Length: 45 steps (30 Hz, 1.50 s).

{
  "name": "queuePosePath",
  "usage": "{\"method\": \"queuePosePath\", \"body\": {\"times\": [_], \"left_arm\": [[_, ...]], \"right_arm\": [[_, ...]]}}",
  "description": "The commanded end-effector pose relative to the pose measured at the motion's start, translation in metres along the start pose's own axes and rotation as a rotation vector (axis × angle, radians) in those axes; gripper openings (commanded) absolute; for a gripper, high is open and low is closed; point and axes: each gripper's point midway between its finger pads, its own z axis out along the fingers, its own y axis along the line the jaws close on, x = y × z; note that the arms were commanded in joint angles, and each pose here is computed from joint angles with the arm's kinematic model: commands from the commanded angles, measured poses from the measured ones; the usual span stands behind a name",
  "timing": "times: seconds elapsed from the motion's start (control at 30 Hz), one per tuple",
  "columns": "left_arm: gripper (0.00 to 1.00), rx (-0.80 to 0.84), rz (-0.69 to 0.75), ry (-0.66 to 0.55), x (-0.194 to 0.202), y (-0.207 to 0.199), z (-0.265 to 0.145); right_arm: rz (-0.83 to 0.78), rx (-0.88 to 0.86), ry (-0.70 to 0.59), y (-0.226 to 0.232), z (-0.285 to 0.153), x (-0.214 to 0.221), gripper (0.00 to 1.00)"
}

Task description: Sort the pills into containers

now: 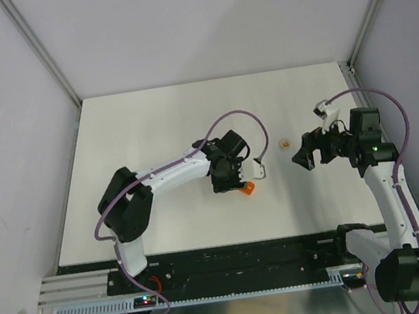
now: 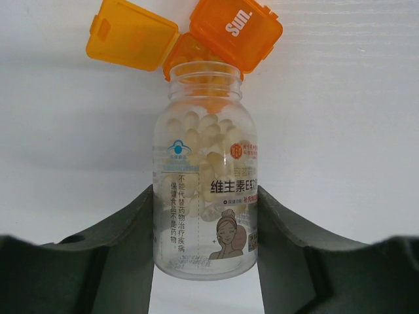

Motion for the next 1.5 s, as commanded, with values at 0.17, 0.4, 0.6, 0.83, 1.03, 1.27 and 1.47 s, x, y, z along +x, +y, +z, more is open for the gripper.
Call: {"method": "queuePosePath", "body": {"times": [0.17, 0.4, 0.6, 0.83, 1.03, 1.27, 1.47], "left_arm": [[0.00, -0.068, -0.023, -0.100, -0.015, 0.011, -0.020], [0.00, -0.081, -0.030, -0.115, -0.014, 0.012, -0.021], [0.00, -0.088, -0.037, -0.122, -0.011, 0.010, -0.022], [0.00, -0.101, -0.042, -0.144, -0.010, 0.009, -0.027], [0.00, -0.108, -0.045, -0.168, -0.011, 0.007, -0.029], [0.00, -0.114, -0.052, -0.209, -0.015, 0.006, -0.034], [0.00, -0.131, -0.068, -0.254, -0.018, 0.005, -0.041]], "right_arm": [[-0.003, -0.019, 0.003, 0.001, 0.001, 0.002, 0.99], [-0.001, -0.021, 0.006, 0.001, 0.002, 0.003, 0.99], [0.001, -0.022, 0.006, 0.001, 0.002, 0.003, 0.99], [0.004, -0.023, 0.009, 0.000, 0.003, 0.004, 0.99], [0.004, -0.021, 0.010, 0.000, 0.003, 0.003, 0.99], [0.008, -0.022, 0.014, -0.001, 0.004, 0.005, 0.99], [0.007, -0.029, 0.013, 0.001, 0.003, 0.005, 0.99]]}}
